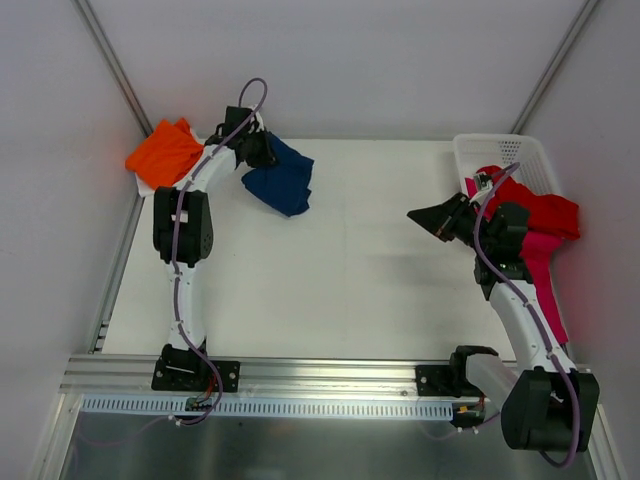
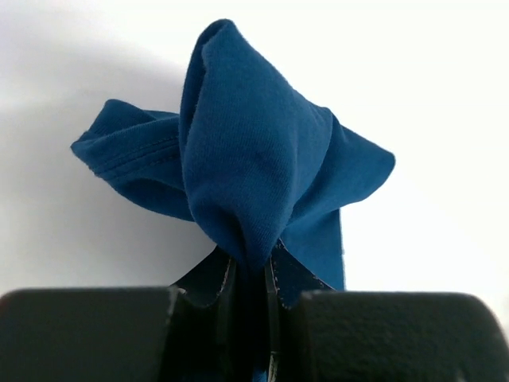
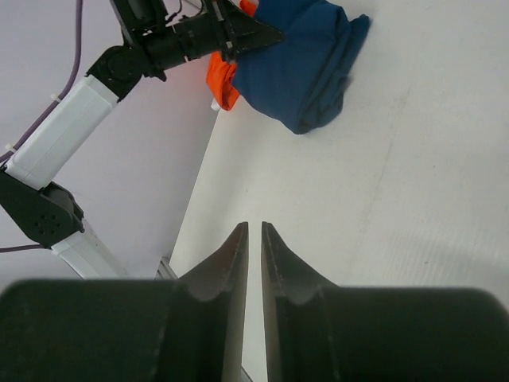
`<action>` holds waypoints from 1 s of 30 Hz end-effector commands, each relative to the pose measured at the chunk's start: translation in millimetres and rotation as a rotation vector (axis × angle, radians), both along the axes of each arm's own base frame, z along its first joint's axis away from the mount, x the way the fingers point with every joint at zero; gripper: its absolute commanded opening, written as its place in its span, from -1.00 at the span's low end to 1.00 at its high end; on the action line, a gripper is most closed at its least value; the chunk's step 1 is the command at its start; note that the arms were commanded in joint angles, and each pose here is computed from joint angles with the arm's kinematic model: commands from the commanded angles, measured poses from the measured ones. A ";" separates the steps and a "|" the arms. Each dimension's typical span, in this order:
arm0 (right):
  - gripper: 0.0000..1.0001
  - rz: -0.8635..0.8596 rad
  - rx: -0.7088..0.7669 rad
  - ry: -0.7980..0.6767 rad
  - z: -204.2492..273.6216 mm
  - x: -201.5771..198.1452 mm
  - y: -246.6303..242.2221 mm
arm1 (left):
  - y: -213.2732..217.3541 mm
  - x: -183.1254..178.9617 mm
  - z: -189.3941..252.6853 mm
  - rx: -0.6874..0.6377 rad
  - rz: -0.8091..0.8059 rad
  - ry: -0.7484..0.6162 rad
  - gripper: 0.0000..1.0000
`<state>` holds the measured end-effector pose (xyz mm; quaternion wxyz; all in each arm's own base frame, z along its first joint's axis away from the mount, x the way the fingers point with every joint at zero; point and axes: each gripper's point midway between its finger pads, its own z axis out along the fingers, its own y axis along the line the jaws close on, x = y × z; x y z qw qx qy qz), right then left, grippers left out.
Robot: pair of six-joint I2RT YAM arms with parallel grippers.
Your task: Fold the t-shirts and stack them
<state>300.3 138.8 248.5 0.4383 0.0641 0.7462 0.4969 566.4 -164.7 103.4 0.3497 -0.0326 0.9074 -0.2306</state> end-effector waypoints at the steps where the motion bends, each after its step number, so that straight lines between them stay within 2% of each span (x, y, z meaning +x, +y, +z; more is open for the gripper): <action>1: -0.72 0.006 -0.011 -0.058 6.0 -5.8 -3.3 | 27.3 7.6 35.5 0.129 -0.027 -0.079 -1.00; 7: -0.72 -0.008 -0.020 -0.060 -3.5 -12.6 -7.9 | 95.8 23.5 39.5 0.182 0.072 -0.090 -1.00; 10: -0.73 -0.010 -0.026 -0.056 -8.9 -14.1 -8.9 | 113.2 31.5 48.5 0.171 0.106 -0.109 -1.00; 12: -0.73 -0.011 -0.028 -0.053 -11.7 -14.2 -10.2 | 121.4 38.9 61.5 0.187 0.128 -0.142 -1.00; 13: -0.73 -0.012 -0.028 -0.049 -13.0 -14.0 -10.7 | 144.3 42.9 69.2 0.198 0.166 -0.157 -1.00; 17: -0.73 -0.019 -0.033 -0.046 -16.5 -13.8 -12.4 | 180.8 48.0 88.7 0.232 0.250 -0.190 -1.00; 26: -0.74 -0.030 -0.030 -0.006 -30.9 -7.9 -13.8 | 235.5 54.6 125.4 0.341 0.311 -0.275 -1.00; 30: -0.73 -0.032 -0.032 0.001 -34.8 -6.5 -14.3 | 261.8 54.4 132.8 0.330 0.349 -0.289 -1.00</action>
